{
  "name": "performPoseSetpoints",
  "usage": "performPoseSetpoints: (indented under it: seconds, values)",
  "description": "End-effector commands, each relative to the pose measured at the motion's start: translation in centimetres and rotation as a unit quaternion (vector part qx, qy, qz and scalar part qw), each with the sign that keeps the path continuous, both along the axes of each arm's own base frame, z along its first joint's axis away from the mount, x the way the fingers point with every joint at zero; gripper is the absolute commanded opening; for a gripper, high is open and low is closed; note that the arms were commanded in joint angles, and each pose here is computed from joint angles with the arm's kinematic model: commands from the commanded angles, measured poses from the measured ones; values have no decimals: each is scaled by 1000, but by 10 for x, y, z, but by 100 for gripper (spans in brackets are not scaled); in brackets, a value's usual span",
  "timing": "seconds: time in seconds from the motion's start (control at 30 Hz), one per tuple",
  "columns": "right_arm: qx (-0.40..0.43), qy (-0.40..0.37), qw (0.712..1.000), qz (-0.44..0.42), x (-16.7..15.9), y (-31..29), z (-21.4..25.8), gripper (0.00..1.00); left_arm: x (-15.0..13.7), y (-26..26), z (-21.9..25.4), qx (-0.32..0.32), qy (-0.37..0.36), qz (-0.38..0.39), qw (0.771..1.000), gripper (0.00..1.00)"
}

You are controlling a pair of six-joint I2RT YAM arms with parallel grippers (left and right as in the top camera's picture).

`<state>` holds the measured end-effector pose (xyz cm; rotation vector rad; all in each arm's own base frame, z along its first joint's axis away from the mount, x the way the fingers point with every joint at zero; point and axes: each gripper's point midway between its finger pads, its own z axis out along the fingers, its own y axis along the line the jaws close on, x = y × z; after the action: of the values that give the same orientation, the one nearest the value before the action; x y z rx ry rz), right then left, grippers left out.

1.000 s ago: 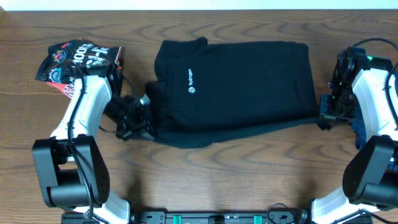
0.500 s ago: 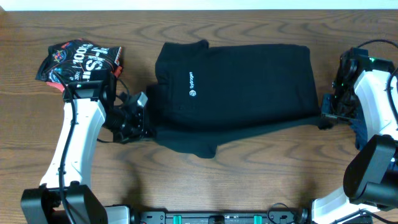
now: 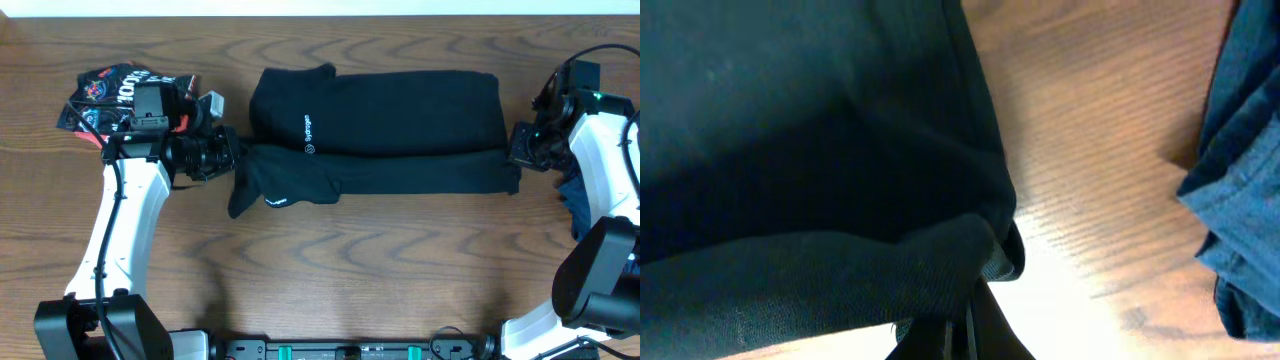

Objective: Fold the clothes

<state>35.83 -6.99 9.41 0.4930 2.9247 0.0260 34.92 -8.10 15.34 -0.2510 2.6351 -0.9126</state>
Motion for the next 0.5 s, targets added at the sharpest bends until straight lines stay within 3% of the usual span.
performPoseSetpoints:
  seconds: [0.0,0.47]
  values:
    - [2,-9,1000,21,5,9,1,1,5,1,1,-7,3,17,1000,6]
    - [0,-19,999,27,9,13,-9,1,22,7,-34,10,29,29,999,6]
